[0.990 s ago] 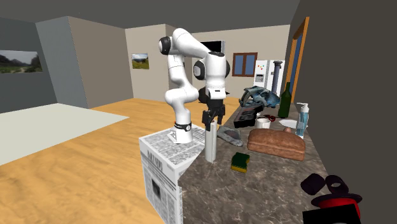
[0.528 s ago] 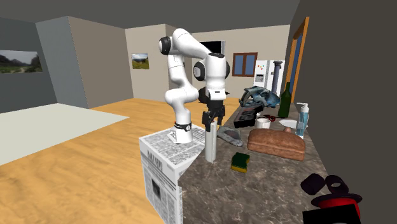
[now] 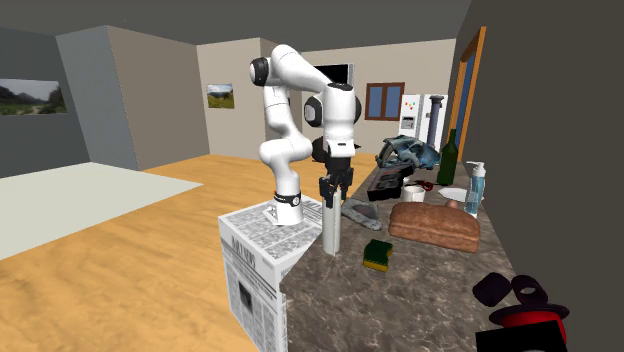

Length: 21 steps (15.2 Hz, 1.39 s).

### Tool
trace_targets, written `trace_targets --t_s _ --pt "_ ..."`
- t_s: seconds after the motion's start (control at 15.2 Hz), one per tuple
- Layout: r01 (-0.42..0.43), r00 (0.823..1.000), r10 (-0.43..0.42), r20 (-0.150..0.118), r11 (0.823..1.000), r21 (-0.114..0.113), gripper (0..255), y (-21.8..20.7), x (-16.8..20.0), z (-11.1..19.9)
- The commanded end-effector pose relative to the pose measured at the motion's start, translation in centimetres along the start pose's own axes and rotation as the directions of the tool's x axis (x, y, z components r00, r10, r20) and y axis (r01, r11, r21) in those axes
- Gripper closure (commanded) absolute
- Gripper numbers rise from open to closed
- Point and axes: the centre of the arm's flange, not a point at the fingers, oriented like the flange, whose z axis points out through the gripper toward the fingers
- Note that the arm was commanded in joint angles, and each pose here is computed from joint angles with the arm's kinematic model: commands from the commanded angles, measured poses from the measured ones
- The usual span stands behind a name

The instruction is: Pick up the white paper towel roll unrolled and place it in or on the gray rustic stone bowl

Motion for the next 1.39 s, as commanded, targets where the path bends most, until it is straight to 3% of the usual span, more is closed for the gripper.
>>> trace_targets --t_s 0.0,0.13,1.32 --pt "0.0 1.0 0.0 0.001 1.0 0.001 255 0.0 0.0 0.1" --pt "0.0 1.0 0.0 0.001 1.0 0.001 255 0.0 0.0 0.0" --pt "0.0 1.0 0.0 0.001 1.0 0.001 255 -0.5 -0.4 -9.4"
